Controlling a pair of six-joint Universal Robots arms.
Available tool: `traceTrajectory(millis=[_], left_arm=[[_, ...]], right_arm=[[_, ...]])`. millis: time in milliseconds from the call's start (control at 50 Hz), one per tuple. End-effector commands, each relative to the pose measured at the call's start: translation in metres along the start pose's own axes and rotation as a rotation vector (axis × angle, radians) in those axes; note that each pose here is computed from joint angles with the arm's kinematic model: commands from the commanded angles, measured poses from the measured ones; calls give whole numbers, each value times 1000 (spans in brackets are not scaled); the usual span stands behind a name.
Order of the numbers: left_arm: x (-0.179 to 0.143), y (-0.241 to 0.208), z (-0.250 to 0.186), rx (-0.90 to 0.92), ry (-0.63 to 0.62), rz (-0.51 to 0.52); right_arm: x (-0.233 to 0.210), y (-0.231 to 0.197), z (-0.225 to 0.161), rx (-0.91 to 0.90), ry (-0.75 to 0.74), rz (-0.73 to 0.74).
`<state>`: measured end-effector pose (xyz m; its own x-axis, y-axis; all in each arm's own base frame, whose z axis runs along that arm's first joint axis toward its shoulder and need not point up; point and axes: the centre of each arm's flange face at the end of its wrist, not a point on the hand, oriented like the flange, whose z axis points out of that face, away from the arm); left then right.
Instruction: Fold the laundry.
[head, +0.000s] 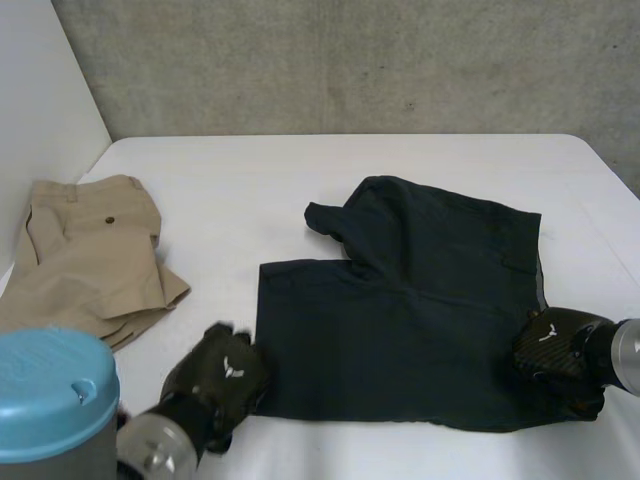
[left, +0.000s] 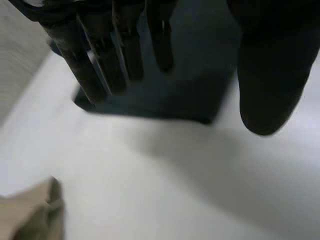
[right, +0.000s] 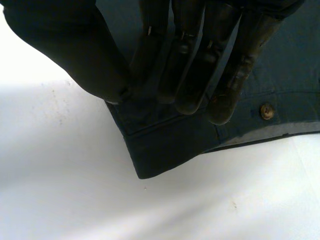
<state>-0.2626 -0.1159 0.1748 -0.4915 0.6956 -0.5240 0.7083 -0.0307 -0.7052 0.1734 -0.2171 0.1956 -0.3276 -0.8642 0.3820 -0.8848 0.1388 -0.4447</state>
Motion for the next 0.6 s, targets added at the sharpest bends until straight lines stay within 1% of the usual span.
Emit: traceTrajectory(millis=[20, 60, 120, 180, 220, 380, 500, 600], left_arm=[[-33, -40, 31, 246, -186, -65], [-45, -52, 44, 320, -240, -101], [-55, -62, 61, 377, -261, -138], [-64, -73, 88, 430, -235, -179], [-65, -80, 107, 452, -190, -203], [-73, -88, 171, 453, -122, -243], [-66, -78, 208, 412, -91, -246], [-63, -71, 236, 406, -92, -249]], right_arm=[[0, 2, 9, 36, 43, 0], [-1, 3, 10, 37, 43, 3], [-2, 4, 11, 38, 42, 6], [-3, 4, 11, 39, 36, 8], [-5, 5, 12, 39, 32, 10], [-5, 6, 14, 55, 30, 24], [-3, 5, 15, 69, 43, 44], [-3, 5, 16, 76, 51, 46]])
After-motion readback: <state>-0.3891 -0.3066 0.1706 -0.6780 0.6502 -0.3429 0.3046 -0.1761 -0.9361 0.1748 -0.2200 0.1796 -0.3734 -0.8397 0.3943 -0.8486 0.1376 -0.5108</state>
